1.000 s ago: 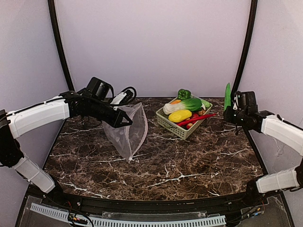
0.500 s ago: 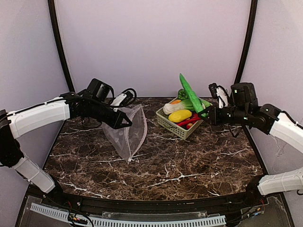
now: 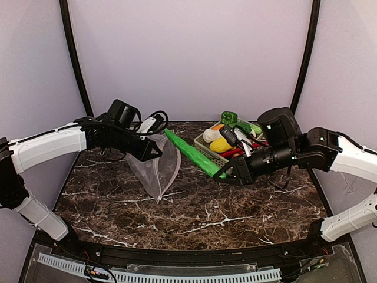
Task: Place the food in the zip-top bag and seal the zipper
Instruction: Place the fake vegetable in the zipper food storage bag.
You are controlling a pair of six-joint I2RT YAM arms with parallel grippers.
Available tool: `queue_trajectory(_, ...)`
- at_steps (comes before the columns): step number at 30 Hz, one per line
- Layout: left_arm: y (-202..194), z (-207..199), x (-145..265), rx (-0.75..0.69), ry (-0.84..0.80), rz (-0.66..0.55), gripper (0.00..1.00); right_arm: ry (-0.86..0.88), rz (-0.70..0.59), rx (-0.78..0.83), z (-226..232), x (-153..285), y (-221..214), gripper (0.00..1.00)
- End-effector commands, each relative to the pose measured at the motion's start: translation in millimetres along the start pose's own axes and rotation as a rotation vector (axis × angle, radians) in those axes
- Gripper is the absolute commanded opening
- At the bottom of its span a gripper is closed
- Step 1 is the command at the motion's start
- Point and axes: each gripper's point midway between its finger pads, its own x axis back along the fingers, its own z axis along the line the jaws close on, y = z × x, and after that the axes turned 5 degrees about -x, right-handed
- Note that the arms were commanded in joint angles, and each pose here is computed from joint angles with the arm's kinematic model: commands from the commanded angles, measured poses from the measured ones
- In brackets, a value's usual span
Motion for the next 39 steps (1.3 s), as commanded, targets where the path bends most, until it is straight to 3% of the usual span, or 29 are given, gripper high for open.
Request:
queue_trajectory(1, 0, 9, 7, 0.006, 0.039, -0.016, 0.01, 0.043, 0.0, -0.049, 17, 16, -6, 0.15)
queue_trajectory(14, 2, 10, 8, 0.013, 0.036, -0.039, 0.01, 0.04, 0.105, -0.086, 15, -3, -34, 0.15)
queue_trajectory(24, 5, 5, 10, 0.01, 0.008, -0.061, 0.01, -0.083, 0.141, -0.193, -7, -24, -36, 0.16)
queue_trajectory(39, 14, -29, 16, -0.021, -0.181, -0.108, 0.01, -0.148, 0.05, -0.193, -11, -56, 20, 0.18)
